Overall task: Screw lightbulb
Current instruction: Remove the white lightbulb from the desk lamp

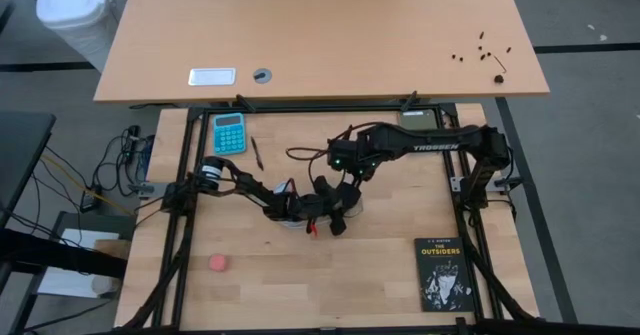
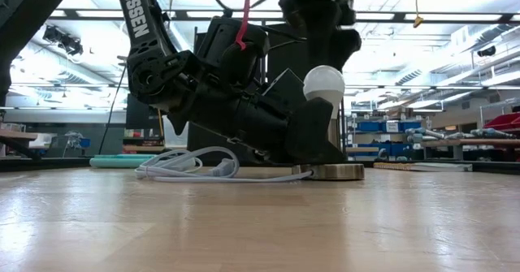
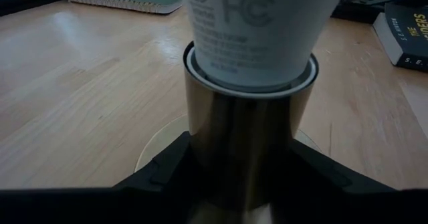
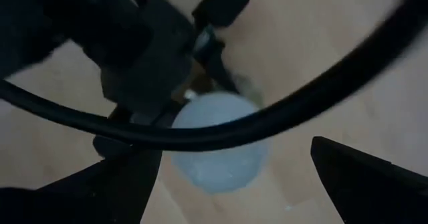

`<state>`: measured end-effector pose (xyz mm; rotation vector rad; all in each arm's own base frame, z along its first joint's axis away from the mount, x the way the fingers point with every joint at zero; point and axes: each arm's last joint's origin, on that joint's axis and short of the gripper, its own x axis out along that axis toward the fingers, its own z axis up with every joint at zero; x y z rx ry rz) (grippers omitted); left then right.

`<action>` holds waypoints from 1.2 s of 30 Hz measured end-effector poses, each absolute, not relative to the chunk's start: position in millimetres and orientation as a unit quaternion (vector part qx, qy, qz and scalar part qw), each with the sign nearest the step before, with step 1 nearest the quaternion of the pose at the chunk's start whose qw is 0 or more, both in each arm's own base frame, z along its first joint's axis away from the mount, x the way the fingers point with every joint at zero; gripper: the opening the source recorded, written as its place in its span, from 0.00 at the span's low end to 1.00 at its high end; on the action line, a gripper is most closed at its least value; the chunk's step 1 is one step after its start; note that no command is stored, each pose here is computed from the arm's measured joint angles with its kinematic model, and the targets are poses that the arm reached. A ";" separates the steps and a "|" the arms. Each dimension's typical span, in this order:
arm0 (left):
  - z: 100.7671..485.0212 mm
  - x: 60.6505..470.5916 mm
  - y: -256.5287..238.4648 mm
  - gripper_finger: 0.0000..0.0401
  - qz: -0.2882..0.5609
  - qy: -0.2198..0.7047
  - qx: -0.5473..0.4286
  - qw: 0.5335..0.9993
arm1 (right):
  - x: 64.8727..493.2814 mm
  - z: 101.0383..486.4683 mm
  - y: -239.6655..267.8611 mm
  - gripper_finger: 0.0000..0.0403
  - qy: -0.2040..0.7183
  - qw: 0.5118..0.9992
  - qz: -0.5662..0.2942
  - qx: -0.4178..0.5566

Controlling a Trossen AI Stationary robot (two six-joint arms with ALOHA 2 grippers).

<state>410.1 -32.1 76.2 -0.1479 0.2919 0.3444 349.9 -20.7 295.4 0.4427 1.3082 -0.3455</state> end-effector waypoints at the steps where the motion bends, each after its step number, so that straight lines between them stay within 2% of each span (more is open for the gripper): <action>1: 76.2 410.1 -32.1 0.47 0.171 0.145 -0.073 0.972 | 349.8 290.9 -20.2 0.98 0.602 0.753 -0.159 0.213; 4: 76.2 410.1 -32.1 0.47 0.171 0.144 -0.074 0.972 | 349.3 278.1 -19.2 0.98 0.610 0.742 -0.156 0.230; 14: 76.1 410.0 -32.1 0.47 0.171 0.144 -0.076 0.972 | 354.9 258.6 -18.8 0.99 0.582 0.750 -0.168 0.266; 25: 76.0 409.9 -32.1 0.47 0.171 0.145 -0.077 0.972 | 351.2 249.0 -19.5 0.96 0.596 0.739 -0.174 0.261; 31: 76.0 410.0 -32.1 0.47 0.171 0.144 -0.077 0.972 | 354.8 248.6 -20.0 0.95 0.585 0.750 -0.170 0.255; 36: 75.9 409.8 -31.9 0.47 0.175 0.144 -0.076 0.971 | 352.5 231.7 -21.2 0.95 0.587 0.751 -0.173 0.247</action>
